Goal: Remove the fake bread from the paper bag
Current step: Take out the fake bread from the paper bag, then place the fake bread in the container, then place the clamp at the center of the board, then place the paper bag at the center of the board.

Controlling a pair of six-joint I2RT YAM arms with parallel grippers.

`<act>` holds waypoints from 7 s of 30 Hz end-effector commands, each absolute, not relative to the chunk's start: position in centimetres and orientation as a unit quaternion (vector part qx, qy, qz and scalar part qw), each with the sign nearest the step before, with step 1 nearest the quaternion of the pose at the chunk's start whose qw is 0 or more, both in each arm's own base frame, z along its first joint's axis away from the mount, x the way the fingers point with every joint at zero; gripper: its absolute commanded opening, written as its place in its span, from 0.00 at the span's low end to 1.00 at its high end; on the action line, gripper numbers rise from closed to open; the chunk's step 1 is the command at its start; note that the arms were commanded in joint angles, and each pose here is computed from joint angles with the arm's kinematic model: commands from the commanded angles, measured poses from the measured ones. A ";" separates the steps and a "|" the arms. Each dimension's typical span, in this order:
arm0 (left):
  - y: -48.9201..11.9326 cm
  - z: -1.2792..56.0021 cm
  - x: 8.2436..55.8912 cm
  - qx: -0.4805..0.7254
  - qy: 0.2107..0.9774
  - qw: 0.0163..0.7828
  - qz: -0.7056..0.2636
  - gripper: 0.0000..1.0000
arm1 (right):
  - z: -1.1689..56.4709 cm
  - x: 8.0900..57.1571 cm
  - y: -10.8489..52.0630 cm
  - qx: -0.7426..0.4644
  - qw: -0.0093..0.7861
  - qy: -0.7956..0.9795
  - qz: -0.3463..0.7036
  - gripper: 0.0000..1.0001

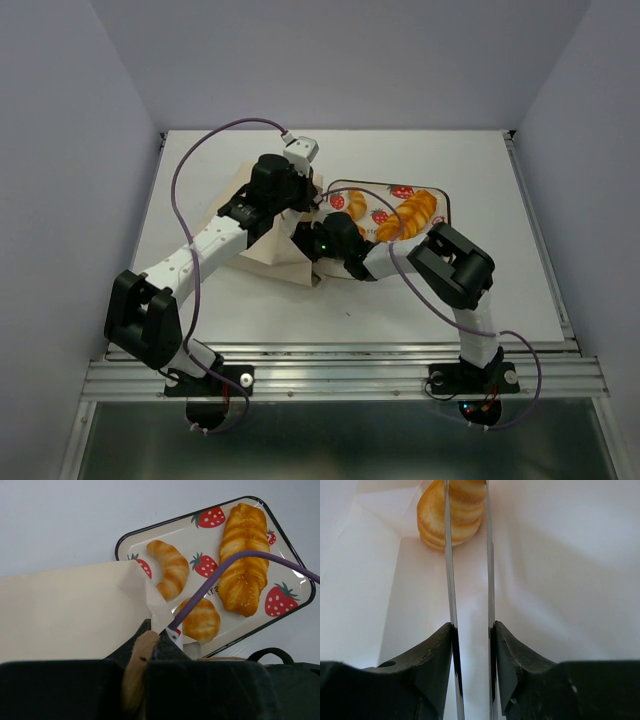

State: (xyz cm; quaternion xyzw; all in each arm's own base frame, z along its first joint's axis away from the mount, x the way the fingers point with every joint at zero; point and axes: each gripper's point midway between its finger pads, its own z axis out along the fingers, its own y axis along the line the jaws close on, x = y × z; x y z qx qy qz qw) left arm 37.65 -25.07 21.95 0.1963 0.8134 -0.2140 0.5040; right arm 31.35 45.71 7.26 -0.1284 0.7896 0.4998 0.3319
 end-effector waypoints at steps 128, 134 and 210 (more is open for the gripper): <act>-19.3 24.1 44.7 0.078 0.808 0.564 -0.152 0.00 | 17.7 30.7 6.8 0.138 0.400 0.906 -0.011 0.01; -19.6 24.3 44.7 0.086 0.806 0.562 -0.164 0.00 | 17.0 30.9 6.3 0.153 0.391 0.907 -0.013 0.01; -10.3 41.7 43.2 -0.135 0.713 0.639 -0.255 0.00 | 10.1 49.5 -12.5 0.018 0.472 0.880 -0.054 0.64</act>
